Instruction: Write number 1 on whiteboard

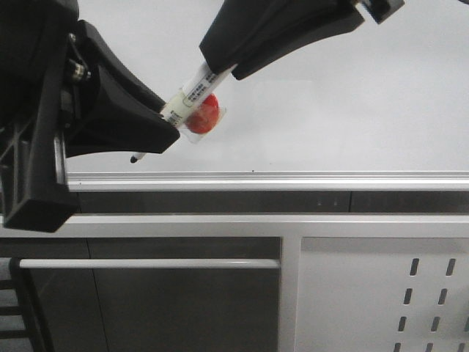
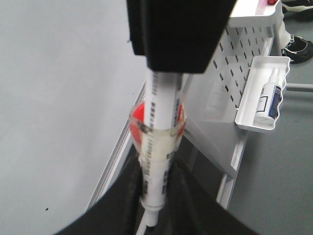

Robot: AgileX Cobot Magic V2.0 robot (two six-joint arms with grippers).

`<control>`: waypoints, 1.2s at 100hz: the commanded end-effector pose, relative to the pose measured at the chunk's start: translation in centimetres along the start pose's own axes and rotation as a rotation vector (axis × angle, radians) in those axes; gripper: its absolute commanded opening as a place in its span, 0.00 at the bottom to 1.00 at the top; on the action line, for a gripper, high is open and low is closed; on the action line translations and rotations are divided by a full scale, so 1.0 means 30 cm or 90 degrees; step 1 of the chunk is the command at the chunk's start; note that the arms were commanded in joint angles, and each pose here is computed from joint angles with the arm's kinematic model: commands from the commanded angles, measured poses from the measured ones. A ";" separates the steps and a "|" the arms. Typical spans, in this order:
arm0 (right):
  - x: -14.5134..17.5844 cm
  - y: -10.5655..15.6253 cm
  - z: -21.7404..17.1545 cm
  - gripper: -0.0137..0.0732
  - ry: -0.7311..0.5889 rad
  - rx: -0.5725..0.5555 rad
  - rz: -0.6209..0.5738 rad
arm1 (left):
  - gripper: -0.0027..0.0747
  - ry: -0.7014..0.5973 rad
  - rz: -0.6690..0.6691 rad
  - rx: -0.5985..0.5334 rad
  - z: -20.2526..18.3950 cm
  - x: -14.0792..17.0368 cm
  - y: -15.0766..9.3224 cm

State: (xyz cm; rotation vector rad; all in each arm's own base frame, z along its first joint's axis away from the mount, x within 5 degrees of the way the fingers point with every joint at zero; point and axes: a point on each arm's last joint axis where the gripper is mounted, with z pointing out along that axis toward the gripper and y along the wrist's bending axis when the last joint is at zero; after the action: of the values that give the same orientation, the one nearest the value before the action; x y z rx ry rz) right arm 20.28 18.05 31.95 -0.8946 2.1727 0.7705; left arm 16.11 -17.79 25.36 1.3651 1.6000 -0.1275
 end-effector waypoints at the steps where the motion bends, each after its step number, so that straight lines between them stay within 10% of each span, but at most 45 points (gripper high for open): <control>1: -0.049 0.019 -0.050 0.07 -0.056 0.007 -0.021 | 0.33 -0.017 -0.030 -0.024 -0.036 -0.038 0.030; 17: -0.050 0.024 -0.072 0.07 -0.062 0.018 -0.041 | 0.68 -0.028 -0.063 -0.048 -0.100 -0.048 0.048; 33: -0.056 0.030 -0.108 0.08 -0.095 0.038 -0.059 | 0.71 -0.013 -0.145 -0.069 -0.191 -0.039 0.061; 85: 0.171 0.028 -0.203 0.08 -0.323 0.185 -0.065 | 0.53 -0.068 -0.375 -0.072 -0.333 0.043 0.010; 120: 0.296 0.036 -0.148 0.08 -0.412 0.230 -0.099 | 0.30 -0.060 -0.371 -0.100 -0.335 0.056 0.018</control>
State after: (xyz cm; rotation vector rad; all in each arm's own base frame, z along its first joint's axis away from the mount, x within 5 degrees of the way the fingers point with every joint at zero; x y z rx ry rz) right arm 12.65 12.78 27.01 -0.6263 1.7136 0.5284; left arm 10.74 -9.79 28.10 0.7447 1.9235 -0.3546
